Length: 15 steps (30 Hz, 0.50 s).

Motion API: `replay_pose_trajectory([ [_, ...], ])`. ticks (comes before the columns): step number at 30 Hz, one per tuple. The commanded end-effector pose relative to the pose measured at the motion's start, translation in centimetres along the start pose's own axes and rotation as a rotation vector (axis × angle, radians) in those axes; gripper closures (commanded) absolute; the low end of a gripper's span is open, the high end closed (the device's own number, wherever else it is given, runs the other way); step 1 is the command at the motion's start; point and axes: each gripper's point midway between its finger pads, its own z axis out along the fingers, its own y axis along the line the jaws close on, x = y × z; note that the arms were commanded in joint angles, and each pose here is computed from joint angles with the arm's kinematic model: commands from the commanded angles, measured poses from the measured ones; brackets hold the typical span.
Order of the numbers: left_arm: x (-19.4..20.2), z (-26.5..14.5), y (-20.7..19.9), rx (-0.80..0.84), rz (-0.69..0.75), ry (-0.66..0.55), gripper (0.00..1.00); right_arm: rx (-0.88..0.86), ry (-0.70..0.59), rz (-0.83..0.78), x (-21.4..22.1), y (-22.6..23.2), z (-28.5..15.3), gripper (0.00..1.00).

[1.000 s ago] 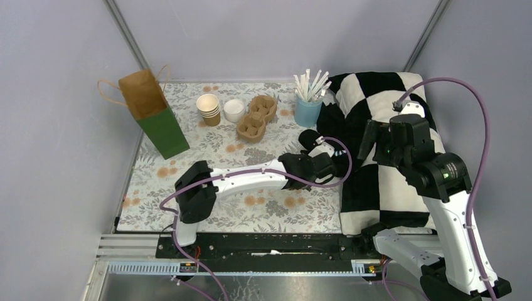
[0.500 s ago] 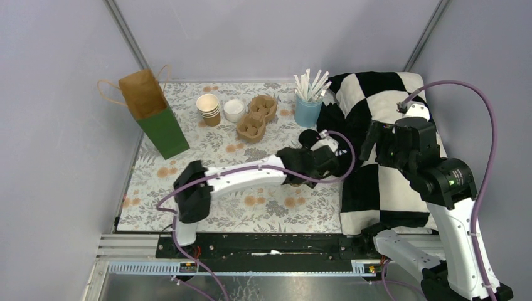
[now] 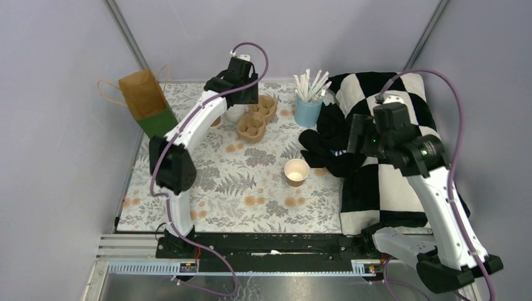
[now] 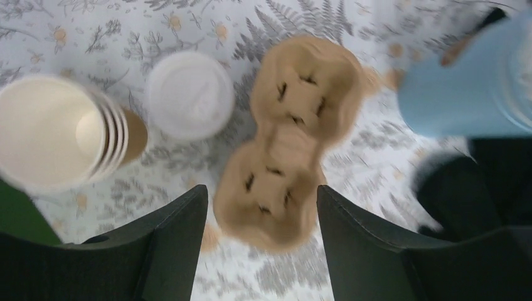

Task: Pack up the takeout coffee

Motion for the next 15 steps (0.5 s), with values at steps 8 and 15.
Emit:
replay_pose_trajectory([
  [8,-0.8,12.3,4.9,-0.096,0.089,0.097,0.46,-0.010,0.066,-0.106,-2.0,2.2,3.8,0.00],
  [15,0.9,13.3,5.4,-0.106,0.112,0.131,0.57,-0.006,0.092,-0.126,-2.1,2.7,5.1,0.00],
])
